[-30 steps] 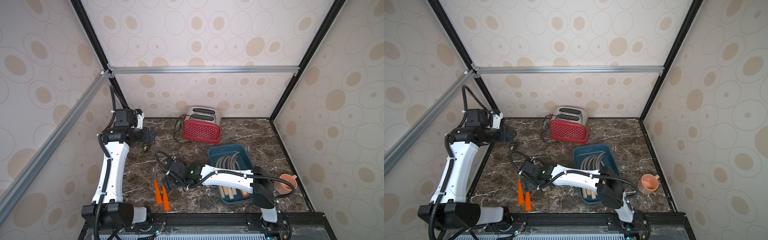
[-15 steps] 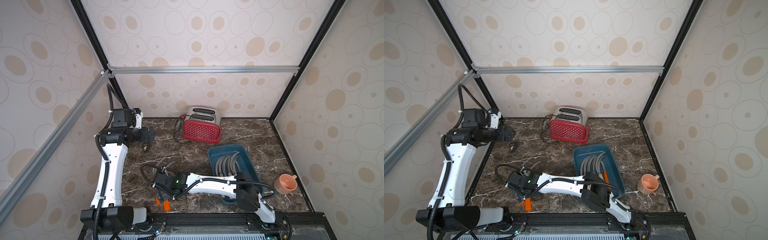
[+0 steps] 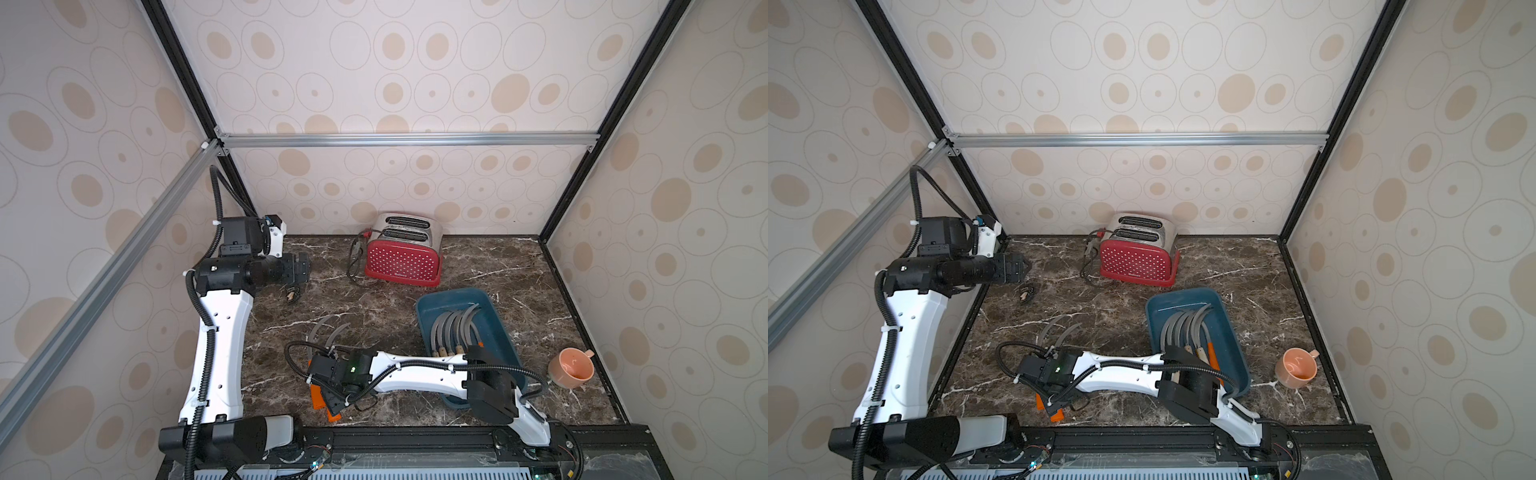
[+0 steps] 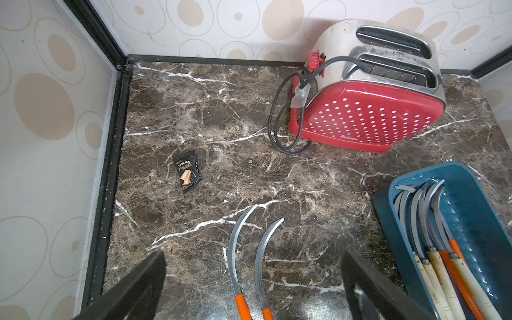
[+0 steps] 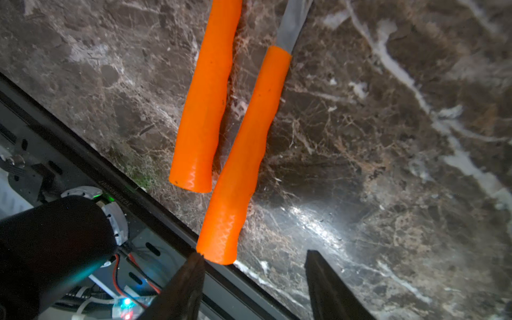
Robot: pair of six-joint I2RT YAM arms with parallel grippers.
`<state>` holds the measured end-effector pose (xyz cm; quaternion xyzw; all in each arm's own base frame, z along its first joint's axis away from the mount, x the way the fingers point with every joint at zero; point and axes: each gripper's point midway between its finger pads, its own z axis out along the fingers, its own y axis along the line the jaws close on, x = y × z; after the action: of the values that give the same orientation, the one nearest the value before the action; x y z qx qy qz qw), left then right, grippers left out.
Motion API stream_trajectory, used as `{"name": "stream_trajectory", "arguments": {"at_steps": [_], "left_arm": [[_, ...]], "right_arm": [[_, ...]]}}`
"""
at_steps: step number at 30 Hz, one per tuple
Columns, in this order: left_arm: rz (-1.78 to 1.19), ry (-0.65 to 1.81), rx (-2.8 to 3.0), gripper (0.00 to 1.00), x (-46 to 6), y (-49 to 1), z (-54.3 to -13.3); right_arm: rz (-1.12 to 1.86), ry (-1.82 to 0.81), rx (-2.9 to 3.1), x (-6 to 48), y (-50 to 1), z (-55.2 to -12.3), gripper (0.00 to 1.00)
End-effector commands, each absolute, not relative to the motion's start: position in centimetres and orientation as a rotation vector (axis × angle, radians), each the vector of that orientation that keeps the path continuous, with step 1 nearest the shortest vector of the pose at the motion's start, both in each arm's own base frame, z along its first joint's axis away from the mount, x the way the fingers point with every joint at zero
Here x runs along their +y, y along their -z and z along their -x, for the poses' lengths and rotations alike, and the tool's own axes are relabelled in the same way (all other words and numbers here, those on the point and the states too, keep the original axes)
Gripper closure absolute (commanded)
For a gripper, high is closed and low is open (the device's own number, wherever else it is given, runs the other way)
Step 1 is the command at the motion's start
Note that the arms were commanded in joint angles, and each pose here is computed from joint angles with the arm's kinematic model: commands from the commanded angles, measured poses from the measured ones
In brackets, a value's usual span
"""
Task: Put small sickles into storage boxes
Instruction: Pick up the sickle at the center of the board.
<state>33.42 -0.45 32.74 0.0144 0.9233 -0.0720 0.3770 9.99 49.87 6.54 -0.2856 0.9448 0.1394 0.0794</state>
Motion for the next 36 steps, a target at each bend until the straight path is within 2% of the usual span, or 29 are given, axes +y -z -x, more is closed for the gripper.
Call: {"name": "stream_trajectory", "arguments": {"at_steps": [1,19,36], "left_arm": [[-0.069,0.184,2.342,0.01,-0.6,-34.1,-32.7],[-0.084,0.221,2.347,0.01,-1.1,-33.8,-32.8],[-0.088,0.245,2.351,0.01,-1.4,-33.6,-32.7]], "right_arm": [[0.863,-0.406,2.876,50.0,-5.6,-8.9,0.32],[0.913,-0.342,2.938,50.8,-3.4,-8.4,0.38],[0.909,-0.205,2.97,50.0,-1.8,-8.8,0.5]]}}
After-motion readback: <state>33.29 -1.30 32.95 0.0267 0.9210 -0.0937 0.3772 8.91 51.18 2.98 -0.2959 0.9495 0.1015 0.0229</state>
